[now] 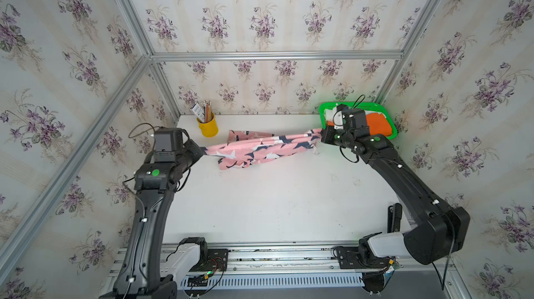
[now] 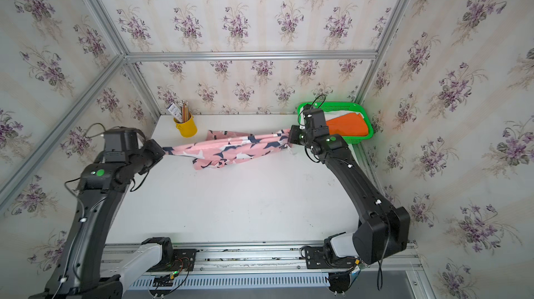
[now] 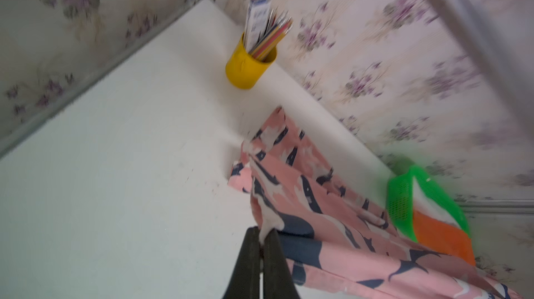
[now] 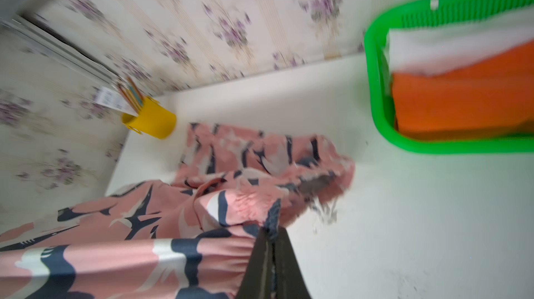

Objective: Roll up the shorts
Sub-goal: Fold the shorts at the center of the board.

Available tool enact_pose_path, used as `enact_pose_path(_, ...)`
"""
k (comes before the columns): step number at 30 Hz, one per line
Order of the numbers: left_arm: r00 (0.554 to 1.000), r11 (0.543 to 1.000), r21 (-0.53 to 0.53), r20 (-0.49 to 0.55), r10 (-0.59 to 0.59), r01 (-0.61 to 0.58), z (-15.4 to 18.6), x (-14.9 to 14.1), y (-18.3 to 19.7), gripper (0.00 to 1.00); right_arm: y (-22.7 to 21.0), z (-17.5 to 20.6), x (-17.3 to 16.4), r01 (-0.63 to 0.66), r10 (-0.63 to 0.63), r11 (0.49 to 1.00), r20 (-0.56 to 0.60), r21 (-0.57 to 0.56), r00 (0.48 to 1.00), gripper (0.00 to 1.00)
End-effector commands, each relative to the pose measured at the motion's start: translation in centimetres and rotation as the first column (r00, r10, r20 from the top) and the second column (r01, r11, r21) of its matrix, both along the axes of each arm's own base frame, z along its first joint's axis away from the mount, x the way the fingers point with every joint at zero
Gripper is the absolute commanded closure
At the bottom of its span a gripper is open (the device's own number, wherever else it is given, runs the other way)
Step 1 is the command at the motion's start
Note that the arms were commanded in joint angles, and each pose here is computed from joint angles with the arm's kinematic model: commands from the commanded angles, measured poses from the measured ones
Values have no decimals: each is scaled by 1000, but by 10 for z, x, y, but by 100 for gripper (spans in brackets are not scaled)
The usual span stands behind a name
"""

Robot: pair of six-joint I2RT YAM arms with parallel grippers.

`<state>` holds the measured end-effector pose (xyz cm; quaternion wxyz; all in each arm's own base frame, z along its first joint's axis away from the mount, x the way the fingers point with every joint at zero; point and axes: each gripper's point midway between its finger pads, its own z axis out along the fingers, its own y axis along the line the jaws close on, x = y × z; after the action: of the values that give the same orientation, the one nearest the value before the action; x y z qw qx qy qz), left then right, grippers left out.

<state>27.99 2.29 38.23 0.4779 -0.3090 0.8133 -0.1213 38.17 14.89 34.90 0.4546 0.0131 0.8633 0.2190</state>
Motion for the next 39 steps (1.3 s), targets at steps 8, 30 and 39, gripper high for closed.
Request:
enact_pose_path(8, 923, 909, 298, 337, 185, -292, 185, -71, 55, 100, -30, 186, -72, -6, -26, 997, 385, 83, 923, 100)
enact_pose_path(30, 832, 975, 179, 555, 10, -131, 247, 49, 26, 100, 18, 195, 56, -25, -75, 971, 405, 236, 911, 100)
enact_pose_path(39, 955, 976, 216, 287, -71, 8, 107, -40, 6, 100, 25, 46, -10, -124, 108, 978, 101, 169, 989, 100)
